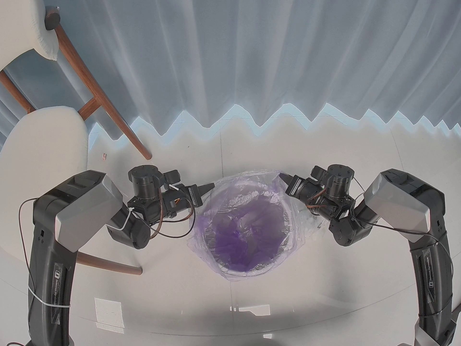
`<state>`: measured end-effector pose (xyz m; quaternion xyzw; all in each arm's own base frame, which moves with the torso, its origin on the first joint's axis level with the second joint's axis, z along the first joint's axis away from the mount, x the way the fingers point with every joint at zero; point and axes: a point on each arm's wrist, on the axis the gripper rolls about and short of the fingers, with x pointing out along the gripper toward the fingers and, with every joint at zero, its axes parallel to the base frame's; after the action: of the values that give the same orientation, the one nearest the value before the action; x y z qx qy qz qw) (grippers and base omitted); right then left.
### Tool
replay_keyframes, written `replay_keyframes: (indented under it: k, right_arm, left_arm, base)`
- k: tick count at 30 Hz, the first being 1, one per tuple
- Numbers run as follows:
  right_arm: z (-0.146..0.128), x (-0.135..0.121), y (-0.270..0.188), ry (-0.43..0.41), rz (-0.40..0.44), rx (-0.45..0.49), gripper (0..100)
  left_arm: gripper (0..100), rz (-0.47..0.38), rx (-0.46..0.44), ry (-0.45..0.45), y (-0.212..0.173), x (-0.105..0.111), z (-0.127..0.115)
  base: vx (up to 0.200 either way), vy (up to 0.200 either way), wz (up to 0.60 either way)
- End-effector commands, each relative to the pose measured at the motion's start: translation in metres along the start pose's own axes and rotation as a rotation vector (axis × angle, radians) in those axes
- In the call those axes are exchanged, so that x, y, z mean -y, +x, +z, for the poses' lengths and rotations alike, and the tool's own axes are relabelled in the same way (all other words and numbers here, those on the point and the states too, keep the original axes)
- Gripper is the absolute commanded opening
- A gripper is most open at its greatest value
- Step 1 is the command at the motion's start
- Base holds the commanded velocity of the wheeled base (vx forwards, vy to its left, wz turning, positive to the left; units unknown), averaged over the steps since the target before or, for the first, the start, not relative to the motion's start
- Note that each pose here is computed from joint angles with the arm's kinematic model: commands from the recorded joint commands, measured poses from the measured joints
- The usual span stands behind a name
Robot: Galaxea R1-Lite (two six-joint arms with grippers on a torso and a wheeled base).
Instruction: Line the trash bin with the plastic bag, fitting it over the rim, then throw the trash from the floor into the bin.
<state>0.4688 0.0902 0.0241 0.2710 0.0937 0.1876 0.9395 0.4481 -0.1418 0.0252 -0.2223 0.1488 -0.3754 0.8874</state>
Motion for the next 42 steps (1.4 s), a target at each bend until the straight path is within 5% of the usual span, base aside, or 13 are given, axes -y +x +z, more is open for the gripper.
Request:
replay_keyframes:
  k: [1,7,22,23,28,29,42]
  right_arm:
    - [0.002,-0.001,0.000,0.089,0.038,-0.021,0]
    - [0.004,0.007,-0.003,0.209,0.078,-0.064,0]
    - [0.005,0.007,-0.003,0.238,0.084,-0.058,0]
    - [0.005,0.007,-0.003,0.238,0.084,-0.058,100]
    - [0.004,0.007,-0.004,0.239,0.088,-0.055,100]
    - [0.003,0.007,-0.006,0.240,0.092,-0.050,100]
    - [0.034,-0.027,-0.040,0.271,0.219,-0.061,100]
  left_arm:
    - [0,-0.027,-0.029,-0.062,0.003,-0.001,-0.009]
    - [0,-0.057,-0.048,-0.087,0.002,-0.008,-0.016]
    - [0,-0.148,0.008,-0.128,0.001,-0.003,-0.017]
    - [0,-0.149,0.006,-0.129,0.001,-0.002,-0.018]
    - [0,-0.149,-0.016,-0.139,-0.004,0.004,-0.022]
    - [100,-0.151,-0.010,-0.133,-0.004,0.003,-0.021]
    - [100,-0.194,0.070,-0.092,-0.011,0.015,0.002]
  base:
    - [0.000,0.000,0.00]
    - [0.000,0.000,0.00]
    - [0.000,0.000,0.00]
    - [0.000,0.000,0.00]
    - [0.000,0.000,0.00]
    - [0.000,0.000,0.00]
    - [0.000,0.000,0.00]
